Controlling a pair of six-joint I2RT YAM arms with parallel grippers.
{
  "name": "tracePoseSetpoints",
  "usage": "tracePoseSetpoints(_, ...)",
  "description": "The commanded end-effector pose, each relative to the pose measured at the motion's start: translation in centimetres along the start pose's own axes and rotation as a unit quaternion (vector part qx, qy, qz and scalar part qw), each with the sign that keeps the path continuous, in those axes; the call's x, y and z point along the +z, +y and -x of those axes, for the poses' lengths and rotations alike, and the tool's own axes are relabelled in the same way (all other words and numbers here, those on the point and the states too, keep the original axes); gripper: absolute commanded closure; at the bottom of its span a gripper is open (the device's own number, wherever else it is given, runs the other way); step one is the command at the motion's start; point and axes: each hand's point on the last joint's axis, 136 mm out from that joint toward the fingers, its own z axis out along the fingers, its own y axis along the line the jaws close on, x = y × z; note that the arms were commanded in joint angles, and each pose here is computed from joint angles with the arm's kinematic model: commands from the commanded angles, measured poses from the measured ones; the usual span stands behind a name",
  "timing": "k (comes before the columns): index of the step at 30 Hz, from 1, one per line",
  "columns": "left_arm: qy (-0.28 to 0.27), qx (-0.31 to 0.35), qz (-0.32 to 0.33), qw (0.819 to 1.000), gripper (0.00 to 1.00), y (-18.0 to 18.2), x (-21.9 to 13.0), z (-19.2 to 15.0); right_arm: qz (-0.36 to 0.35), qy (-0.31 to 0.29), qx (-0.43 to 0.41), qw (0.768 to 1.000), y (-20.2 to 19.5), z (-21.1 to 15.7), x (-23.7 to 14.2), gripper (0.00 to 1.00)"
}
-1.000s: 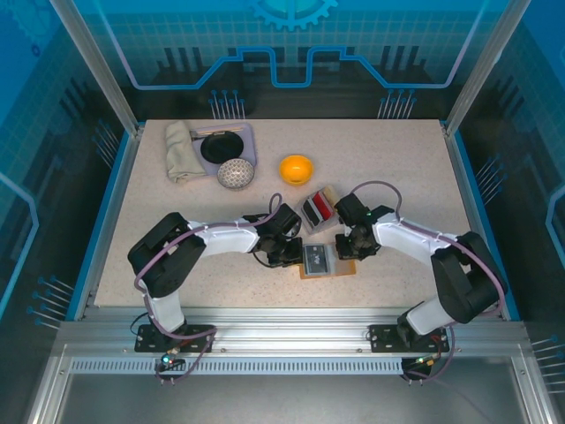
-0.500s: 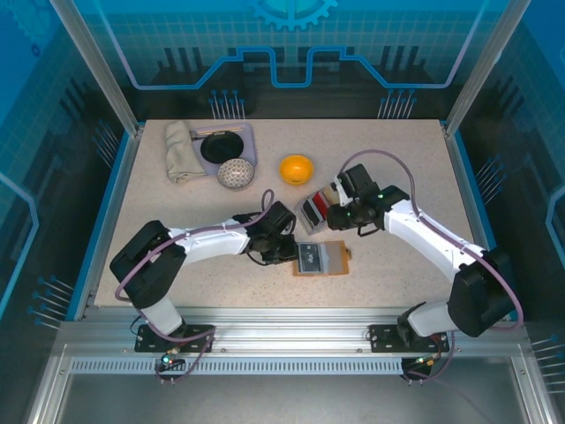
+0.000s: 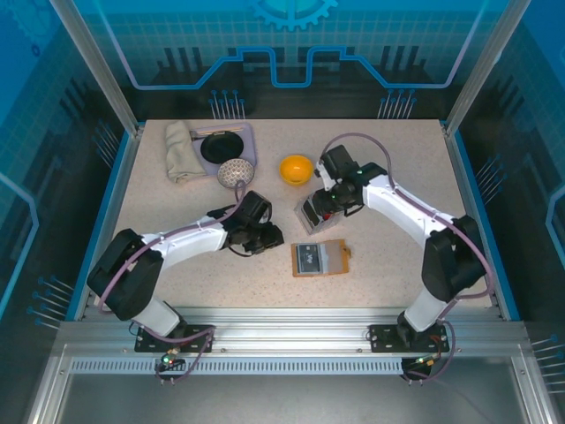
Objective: Put the credit cards into the card holder
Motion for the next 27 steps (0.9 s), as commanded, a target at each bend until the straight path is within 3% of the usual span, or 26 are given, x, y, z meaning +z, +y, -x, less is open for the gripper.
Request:
tracePoseSetpoints(1, -0.002, -0.004, -0.020, 1.000, 0.64, -0.7, -0.3, 0.5, -0.012, 0.022, -0.029, 0.999, 0.7, 0.2, 0.3, 0.58)
tracePoseSetpoints(12, -0.012, -0.030, -0.027, 0.999, 0.60, -0.6, -0.2, 1.6, -0.017, 0.038, -0.051, 0.998, 2.0, 2.2, 1.8, 0.58)
tracePoseSetpoints(18, -0.010, -0.036, -0.027, 0.999, 0.60, -0.5, 0.0, 1.7, -0.037, 0.064, -0.063, 0.995, 2.1, 1.7, 3.6, 0.66)
tracePoseSetpoints(27, -0.012, -0.041, -0.027, 0.999, 0.59, -0.3, 0.0, 1.7, -0.133, 0.089, -0.094, 0.983, 0.5, 0.9, 6.3, 0.66)
